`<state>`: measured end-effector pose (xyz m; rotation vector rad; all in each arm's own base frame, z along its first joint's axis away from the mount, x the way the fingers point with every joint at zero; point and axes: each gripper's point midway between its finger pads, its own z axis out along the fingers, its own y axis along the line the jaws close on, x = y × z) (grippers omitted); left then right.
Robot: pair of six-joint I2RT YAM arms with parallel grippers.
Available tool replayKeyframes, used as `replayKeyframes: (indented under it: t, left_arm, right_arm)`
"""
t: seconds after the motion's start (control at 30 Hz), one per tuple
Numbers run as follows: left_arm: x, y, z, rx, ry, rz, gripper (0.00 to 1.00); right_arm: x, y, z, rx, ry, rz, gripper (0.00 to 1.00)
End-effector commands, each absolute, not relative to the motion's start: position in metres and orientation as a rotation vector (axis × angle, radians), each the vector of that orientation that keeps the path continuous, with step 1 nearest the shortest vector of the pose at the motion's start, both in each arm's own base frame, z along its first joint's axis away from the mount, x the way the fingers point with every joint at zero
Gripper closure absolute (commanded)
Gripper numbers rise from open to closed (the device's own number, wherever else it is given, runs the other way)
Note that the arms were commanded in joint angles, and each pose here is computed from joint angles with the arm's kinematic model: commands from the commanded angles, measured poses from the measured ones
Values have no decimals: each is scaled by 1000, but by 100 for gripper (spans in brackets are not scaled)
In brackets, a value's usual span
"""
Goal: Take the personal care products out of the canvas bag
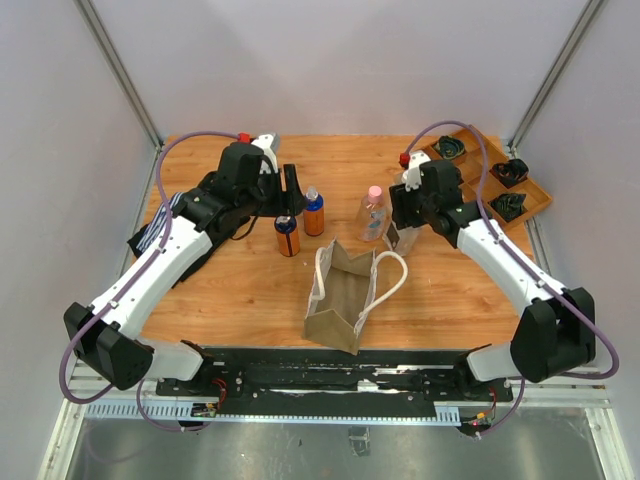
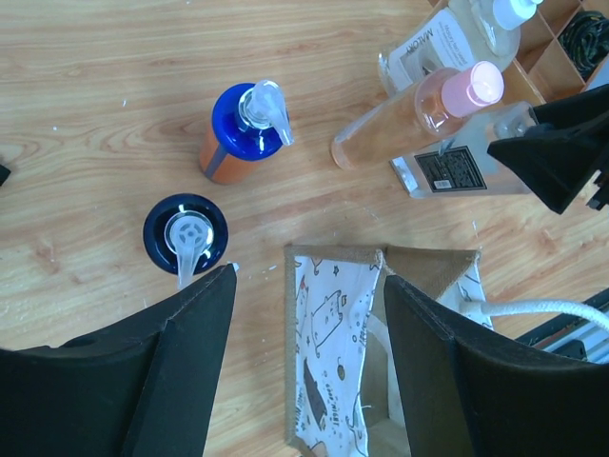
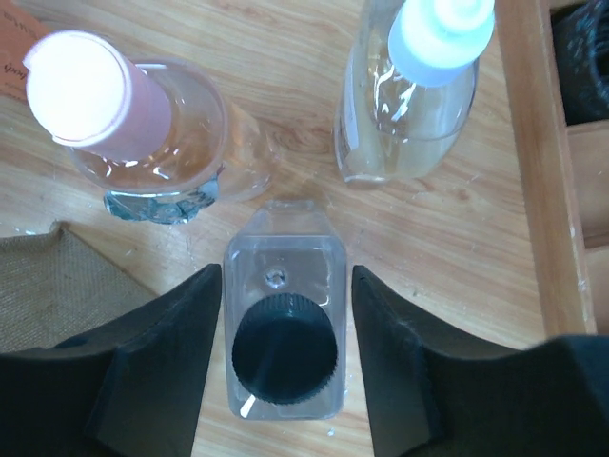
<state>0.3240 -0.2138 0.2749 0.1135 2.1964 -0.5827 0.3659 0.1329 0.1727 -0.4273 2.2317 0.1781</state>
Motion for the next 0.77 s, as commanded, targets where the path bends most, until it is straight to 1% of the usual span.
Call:
replayKeyframes:
  t: [0.0,0.07,0.13,0.23,0.37,0.43,0.5,0.6,0.73]
  left_arm:
    - [323,-209,287,96,2165,-582,32]
    - [323,-208,288,95,2162,-580,32]
    - [323,-207,291,94,2153,-578,32]
    - [324,-204,297,86,2133,-566,32]
    - [326,-194,306,56,2097,-515,30]
    - [328,-188,309,42,2085,-485,26]
    - [331,-186,313,44,2075,-465,19]
    - [342,-174,316,10,2066,-389,16]
    - [350,-163,330,-33,2017,-356,14]
  right_arm:
    - [387,128,208,-357,2104,186,38]
    - [385,127,215,-355,2090,186,31]
    - [382,126,226,-343,2073,188,22]
    - [374,121,253,-302,2020,190,1]
    - [364,110,289,-240,1940,171,2]
    - [360,105,301,-214,1927,172,2]
    - [358,103,309,-210,1926,176,2]
    - [358,98,313,-200,1929,163,2]
    - [357,91,313,-163,1938,138,2]
